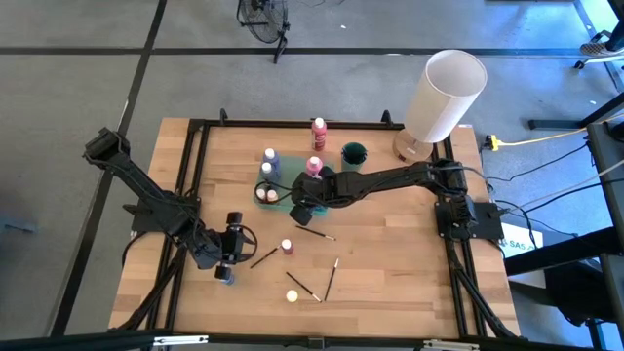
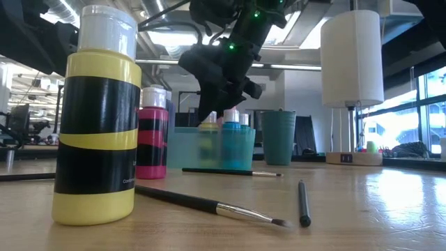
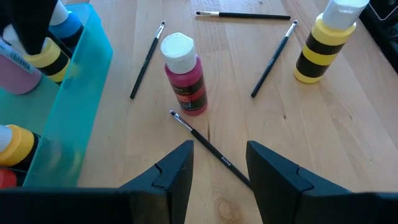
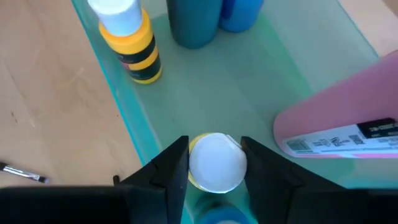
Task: Pick & Place Paint Supplies
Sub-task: Put the top small yellow paint bottle into the green bin, then put the small blue paint bottle into the green bin
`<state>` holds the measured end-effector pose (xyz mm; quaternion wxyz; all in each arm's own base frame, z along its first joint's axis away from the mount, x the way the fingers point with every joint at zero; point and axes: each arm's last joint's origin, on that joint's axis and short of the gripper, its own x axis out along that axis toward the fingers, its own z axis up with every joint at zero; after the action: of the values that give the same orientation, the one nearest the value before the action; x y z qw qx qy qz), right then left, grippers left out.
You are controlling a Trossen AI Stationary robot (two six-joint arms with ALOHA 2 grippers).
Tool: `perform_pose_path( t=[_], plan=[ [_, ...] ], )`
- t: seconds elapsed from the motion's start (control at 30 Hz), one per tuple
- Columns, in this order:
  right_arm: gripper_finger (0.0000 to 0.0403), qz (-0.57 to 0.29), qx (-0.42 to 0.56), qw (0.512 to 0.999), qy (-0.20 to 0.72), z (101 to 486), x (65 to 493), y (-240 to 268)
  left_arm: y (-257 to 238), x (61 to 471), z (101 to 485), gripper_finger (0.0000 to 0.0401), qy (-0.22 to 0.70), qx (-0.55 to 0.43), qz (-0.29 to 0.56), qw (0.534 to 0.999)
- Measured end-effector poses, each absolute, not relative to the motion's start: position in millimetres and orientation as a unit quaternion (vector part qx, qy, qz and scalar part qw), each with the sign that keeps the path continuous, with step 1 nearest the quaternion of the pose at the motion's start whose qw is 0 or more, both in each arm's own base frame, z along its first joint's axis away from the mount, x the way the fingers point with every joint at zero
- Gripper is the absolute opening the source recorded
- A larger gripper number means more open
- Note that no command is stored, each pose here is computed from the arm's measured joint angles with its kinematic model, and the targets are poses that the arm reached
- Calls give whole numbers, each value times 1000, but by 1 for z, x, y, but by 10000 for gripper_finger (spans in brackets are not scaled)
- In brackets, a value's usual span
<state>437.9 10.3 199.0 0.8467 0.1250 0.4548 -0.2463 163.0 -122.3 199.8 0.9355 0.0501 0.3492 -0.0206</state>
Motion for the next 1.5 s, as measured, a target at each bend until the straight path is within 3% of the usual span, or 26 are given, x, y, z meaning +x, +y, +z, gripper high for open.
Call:
perform_pose_path(
  t=[0.47,0.83,1.0,1.3,1.5],
  plan=[
    [181,-233,109,850,460,202,437,15,-122,163,200,143,351,51,-20,935],
    [248,-253,80,857,442,210,438,18,-122,163,200,143,353,48,-24,934],
    [276,-247,49,866,432,231,442,28,-123,162,200,143,360,39,-31,932],
    [289,-206,3,892,402,260,444,71,-131,162,272,143,404,3,-90,910],
    [289,-202,-25,898,390,262,438,100,-135,160,274,144,436,-21,-125,891]
  ],
)
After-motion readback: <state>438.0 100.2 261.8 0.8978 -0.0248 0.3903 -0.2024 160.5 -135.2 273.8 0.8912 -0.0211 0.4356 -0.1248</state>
